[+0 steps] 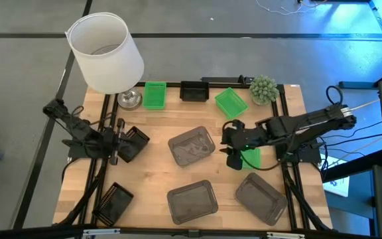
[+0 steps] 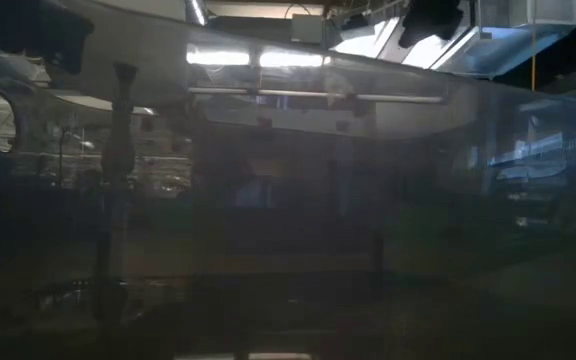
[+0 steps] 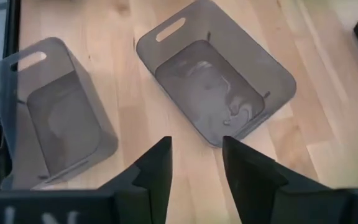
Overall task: Stack baskets by color
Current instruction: Stack the middle transparent black bin on top of the top transparent black bin
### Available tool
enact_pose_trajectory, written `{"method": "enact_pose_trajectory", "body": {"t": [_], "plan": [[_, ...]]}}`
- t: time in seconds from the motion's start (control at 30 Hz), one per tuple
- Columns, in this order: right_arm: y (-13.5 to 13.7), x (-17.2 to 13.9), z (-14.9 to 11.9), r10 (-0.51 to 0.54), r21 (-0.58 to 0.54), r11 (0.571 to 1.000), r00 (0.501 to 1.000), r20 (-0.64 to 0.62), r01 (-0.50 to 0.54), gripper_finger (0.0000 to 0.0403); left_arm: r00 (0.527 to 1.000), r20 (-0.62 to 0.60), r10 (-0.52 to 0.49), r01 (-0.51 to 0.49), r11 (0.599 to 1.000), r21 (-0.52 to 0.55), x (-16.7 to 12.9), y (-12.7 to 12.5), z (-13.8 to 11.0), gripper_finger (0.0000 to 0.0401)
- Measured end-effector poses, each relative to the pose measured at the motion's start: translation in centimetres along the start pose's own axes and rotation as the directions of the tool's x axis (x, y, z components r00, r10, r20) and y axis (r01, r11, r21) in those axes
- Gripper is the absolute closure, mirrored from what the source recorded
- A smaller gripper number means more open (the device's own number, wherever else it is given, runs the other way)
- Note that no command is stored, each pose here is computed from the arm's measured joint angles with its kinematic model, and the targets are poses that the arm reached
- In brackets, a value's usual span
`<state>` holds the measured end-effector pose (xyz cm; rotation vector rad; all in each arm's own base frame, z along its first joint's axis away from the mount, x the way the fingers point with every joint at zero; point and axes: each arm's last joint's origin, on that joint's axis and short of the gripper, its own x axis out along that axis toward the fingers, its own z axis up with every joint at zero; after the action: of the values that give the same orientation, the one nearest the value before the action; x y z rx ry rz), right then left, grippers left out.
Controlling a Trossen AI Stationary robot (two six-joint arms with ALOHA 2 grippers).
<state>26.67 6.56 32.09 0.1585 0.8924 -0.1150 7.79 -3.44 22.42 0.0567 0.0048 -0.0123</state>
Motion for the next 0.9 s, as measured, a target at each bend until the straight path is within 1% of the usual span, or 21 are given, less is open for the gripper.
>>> {"method": "enact_pose_trajectory", "body": {"t": [0.13, 0.23, 0.33, 0.4, 0.47, 0.53, 0.63, 0.67, 0.73, 0.83, 0.9], "plan": [[0.2, 1.4, 0.4, 0.02, -0.109, 0.994, 0.998, -0.053, -0.026, 0.0263, 0.991, -0.135, 0.005, 0.001, 0.999, 0.045, 0.5, -0.2, 1.9, 0.0401], [0.5, 2.6, 0.2, 0.021, -0.221, 0.974, 0.994, -0.105, -0.044, 0.0263, 0.972, -0.231, 0.038, -0.02, 0.997, 0.079, 1.2, -0.6, 3.5, 0.0401], [0.8, 4.0, 0.0, 0.021, -0.333, 0.94, 0.988, -0.155, -0.072, 0.0263, 0.942, -0.33, 0.064, -0.037, 0.996, 0.087, 2.1, -1.0, 4.7, 0.0401], [0.9, 4.9, -0.1, 0.009, -0.41, 0.908, 0.984, -0.179, -0.083, 0.0263, 0.926, -0.371, 0.073, -0.047, 0.996, 0.078, 2.5, -1.3, 5.4, 0.0401], [0.9, 6.0, -0.2, -0.007, -0.474, 0.876, 0.979, -0.206, -0.094, 0.0263, 0.919, -0.386, 0.076, -0.061, 0.997, 0.052, 2.9, -1.5, 6.1, 0.0401], [0.9, 7.0, -0.4, -0.027, -0.514, 0.853, 0.973, -0.23, -0.097, 0.0263, 0.919, -0.388, 0.077, -0.071, 0.997, 0.03, 3.3, -1.8, 6.8, 0.0401], [1.1, 8.4, -0.6, -0.037, -0.549, 0.828, 0.966, -0.255, -0.114, 0.0263, 0.914, -0.399, 0.08, -0.081, 0.997, 0.014, 3.7, -2.0, 7.4, 0.0401], [1.2, 8.7, -0.6, -0.019, -0.552, 0.823, 0.965, -0.263, -0.134, 0.0263, 0.914, -0.399, 0.08, -0.082, 0.997, 0.012, 3.8, -2.1, 7.5, 0.0401], [1.5, 9.1, -0.6, 0.041, -0.535, 0.823, 0.959, -0.282, -0.193, 0.0263, 0.914, -0.397, 0.08, -0.082, 0.997, 0.011, 3.9, -2.1, 7.7, 0.0401], [2.0, 9.4, -0.4, 0.169, -0.441, 0.852, 0.945, -0.281, -0.283, 0.0263, 0.914, -0.398, 0.08, -0.083, 0.997, 0.008, 3.9, -2.1, 7.7, 0.0401], [2.5, 9.4, 0.2, 0.26, -0.387, 0.858, 0.935, -0.24, -0.338, 0.0263, 0.914, -0.398, 0.08, -0.083, 0.997, 0.008, 3.9, -2.1, 7.7, 0.0401]]}}
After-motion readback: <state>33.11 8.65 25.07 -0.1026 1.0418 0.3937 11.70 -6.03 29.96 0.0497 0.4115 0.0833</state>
